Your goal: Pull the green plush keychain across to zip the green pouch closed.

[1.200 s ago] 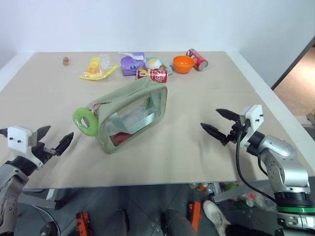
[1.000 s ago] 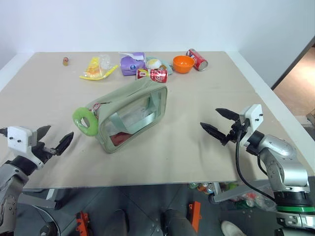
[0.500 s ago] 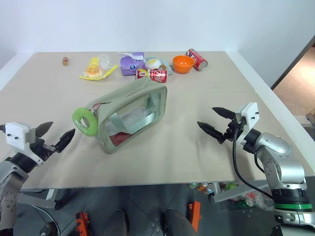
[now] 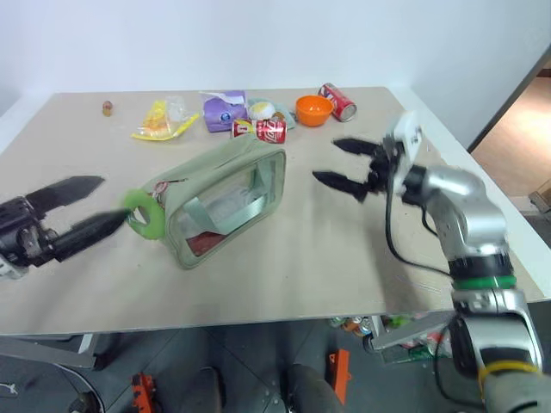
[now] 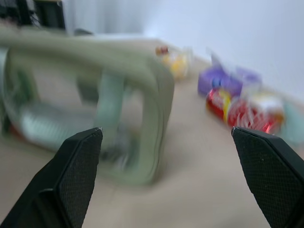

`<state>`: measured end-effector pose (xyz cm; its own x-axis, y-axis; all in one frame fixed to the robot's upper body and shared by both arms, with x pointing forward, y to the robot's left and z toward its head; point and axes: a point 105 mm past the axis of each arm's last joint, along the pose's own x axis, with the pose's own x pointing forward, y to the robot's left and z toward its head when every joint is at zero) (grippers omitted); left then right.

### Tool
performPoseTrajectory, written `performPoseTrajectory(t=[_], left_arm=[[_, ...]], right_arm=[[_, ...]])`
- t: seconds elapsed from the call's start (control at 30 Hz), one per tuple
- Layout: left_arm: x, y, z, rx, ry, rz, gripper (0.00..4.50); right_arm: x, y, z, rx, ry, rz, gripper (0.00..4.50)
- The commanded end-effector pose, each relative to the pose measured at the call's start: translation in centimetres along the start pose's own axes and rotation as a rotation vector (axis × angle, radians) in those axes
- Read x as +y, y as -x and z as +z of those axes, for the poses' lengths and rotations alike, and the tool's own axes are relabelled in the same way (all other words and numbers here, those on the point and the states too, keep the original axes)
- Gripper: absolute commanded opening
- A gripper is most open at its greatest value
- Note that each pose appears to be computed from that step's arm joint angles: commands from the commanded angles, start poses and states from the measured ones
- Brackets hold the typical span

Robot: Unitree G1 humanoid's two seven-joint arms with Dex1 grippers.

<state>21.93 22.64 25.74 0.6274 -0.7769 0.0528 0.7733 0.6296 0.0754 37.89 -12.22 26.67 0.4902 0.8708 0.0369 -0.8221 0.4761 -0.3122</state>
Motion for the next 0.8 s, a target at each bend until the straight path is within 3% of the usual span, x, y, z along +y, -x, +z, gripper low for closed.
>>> performPoseTrajectory(t=[0.03,0.1,0.2,0.6,0.8], left_arm=[[-0.6,-0.6,-0.8,0.023,-0.017,-0.027,4.46],[-0.8,-1.0,-1.6,0.035,-0.018,-0.030,4.46],[-1.1,-1.5,-2.1,0.030,-0.028,-0.031,4.46],[-1.5,-2.6,-0.3,-0.029,-0.081,-0.010,4.46],[-1.3,-2.8,-0.6,-0.027,-0.076,0.007,4.50]], right_arm=[[0.5,-3.2,3.7,-0.037,-0.052,0.142,4.50],[1.2,-4.9,4.3,-0.028,-0.018,0.208,4.50],[1.9,-6.2,3.2,0.014,0.054,0.278,4.50],[1.4,-7.4,-0.1,0.080,0.116,0.306,4.50],[1.3,-7.3,0.5,0.044,0.116,0.320,2.64]])
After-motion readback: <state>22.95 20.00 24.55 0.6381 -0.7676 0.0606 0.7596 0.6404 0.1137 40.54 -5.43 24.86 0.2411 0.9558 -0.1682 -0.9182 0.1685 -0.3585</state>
